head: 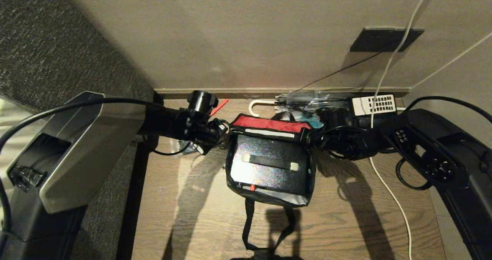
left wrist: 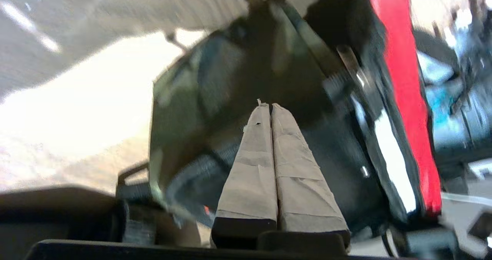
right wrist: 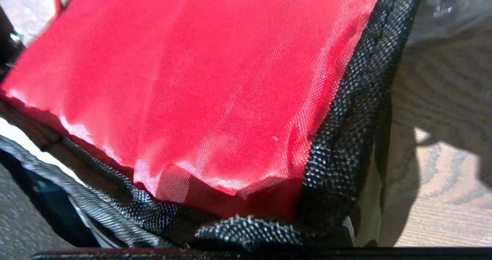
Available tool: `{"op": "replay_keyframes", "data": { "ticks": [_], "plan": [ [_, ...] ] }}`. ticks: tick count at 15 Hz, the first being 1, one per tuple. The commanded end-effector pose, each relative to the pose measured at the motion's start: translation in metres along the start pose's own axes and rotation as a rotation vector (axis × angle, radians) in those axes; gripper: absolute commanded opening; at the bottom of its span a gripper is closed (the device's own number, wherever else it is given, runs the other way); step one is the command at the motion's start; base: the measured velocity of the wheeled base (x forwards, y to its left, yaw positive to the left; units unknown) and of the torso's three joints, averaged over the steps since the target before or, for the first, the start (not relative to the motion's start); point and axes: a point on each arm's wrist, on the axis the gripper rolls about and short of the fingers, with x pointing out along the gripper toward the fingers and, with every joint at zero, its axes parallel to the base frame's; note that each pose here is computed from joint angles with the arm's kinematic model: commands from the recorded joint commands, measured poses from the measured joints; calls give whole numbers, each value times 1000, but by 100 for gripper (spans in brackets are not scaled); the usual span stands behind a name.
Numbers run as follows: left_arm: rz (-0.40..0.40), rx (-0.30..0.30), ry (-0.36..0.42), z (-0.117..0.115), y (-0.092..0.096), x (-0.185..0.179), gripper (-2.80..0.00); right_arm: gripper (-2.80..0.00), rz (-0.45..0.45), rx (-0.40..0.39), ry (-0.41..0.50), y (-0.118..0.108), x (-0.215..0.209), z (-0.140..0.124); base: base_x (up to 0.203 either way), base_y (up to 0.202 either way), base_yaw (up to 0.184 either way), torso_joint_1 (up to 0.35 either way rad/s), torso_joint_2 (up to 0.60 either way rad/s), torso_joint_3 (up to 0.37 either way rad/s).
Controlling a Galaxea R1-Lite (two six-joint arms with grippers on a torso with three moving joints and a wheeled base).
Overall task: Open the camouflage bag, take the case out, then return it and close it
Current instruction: Close the top of the storage box
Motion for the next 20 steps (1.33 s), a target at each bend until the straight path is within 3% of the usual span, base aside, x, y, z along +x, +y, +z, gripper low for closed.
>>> {"op": "replay_keyframes", "data": {
  "ticks": [1, 4, 11, 18, 20],
  "plan": [
    [2, -8, -6, 1, 9, 17, -280, -280, -16, -2, 15, -8, 0, -4, 0, 0, 0, 0, 0, 0],
    [-11, 4, -20, 1, 10, 27, -280, -280, -84, -78, 37, -37, -13, 0, 0, 0, 0, 0, 0, 0],
    [-17, 38, -106, 8, 11, 61, -280, -280, -115, -92, 86, -40, -28, 1, 0, 0, 0, 0, 0, 0],
    [44, 63, -15, -22, 22, 64, -280, -280, -130, -95, 74, -51, -22, 4, 0, 0, 0, 0, 0, 0],
    [73, 97, -3, -29, 30, 70, -280, -280, -124, -99, 61, -50, -20, 7, 0, 0, 0, 0, 0, 0]
  ]
}}
